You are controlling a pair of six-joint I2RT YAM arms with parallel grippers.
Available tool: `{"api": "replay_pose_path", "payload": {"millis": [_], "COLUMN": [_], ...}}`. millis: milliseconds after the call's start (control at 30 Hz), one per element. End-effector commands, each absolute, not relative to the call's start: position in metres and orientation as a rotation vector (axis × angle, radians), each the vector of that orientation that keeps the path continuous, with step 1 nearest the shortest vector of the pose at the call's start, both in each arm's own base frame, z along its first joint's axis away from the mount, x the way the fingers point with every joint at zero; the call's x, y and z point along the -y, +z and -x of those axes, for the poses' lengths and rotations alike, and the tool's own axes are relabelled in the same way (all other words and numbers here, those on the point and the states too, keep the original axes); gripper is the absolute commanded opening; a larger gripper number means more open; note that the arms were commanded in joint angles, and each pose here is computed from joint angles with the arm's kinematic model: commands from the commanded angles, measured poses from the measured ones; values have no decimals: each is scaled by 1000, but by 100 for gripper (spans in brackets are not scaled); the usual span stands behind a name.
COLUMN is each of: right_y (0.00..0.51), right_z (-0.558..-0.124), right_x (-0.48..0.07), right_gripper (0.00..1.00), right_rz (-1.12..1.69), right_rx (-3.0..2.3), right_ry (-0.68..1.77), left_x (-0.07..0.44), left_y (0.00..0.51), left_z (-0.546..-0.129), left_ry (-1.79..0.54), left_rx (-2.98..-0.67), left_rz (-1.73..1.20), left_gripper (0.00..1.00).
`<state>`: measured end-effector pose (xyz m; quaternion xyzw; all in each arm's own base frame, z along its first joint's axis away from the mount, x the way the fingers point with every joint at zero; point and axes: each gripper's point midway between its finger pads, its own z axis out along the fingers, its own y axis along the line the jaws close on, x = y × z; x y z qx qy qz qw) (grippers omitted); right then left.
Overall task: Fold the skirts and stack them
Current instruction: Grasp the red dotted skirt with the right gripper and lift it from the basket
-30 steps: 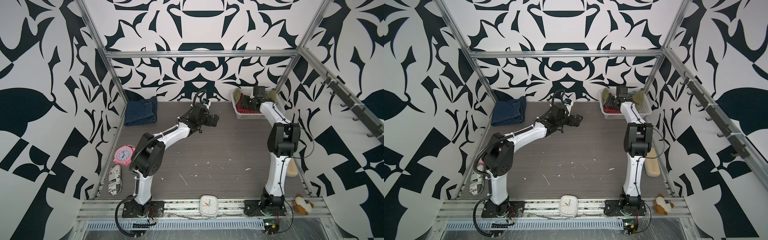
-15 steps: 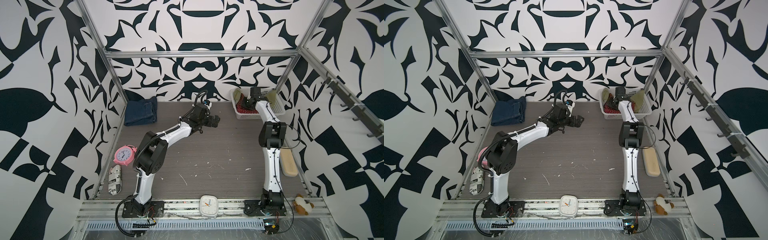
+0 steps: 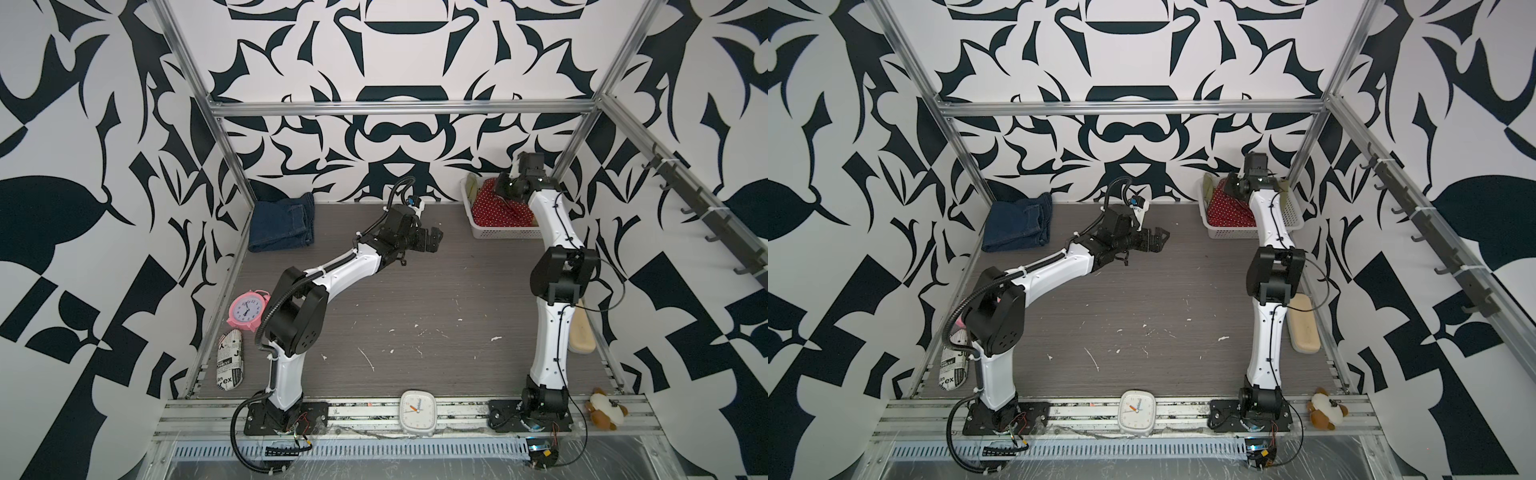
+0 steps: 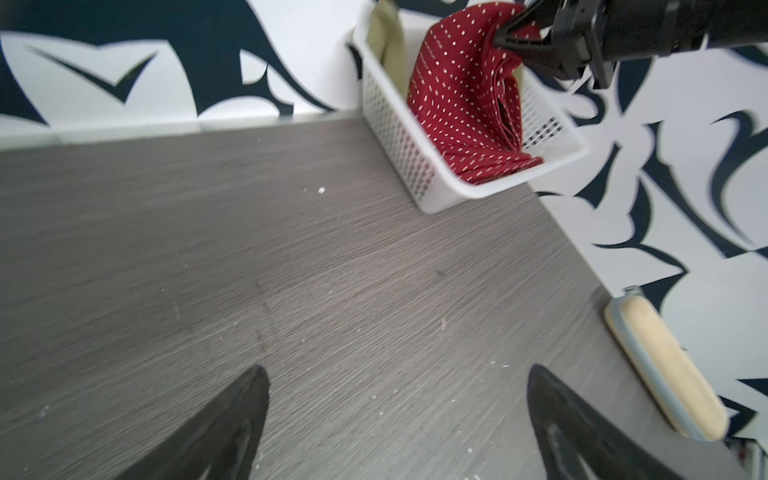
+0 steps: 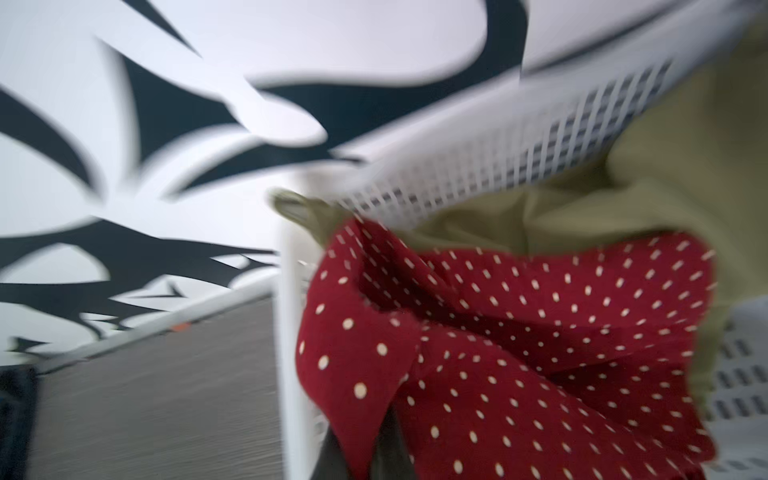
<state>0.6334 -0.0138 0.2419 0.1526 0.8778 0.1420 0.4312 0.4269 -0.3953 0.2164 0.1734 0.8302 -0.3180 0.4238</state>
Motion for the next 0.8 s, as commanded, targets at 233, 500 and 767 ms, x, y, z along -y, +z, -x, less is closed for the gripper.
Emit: {"api": "replay_pose_path", "payload": {"millis": [233,500,767], "right_y": [466,575,634], "right_z": [-568,-483,-395], "right_x": [0,-33,-80], "right_gripper": [0,0,0], "right_rz": [-203,-52,110], "right_rx": [-1799,-1602,-1492], "right_ry": [388,547,772], "left_x": [384,372,350], "left_y": [311,348,355], "left_z": [-383,-349,-316], "left_ry": [-813,-852,-864], "left_rx": [-1886,-1756,-1659], "left_rz": [-489,-577,-635], "left_gripper": [99,99,99]}}
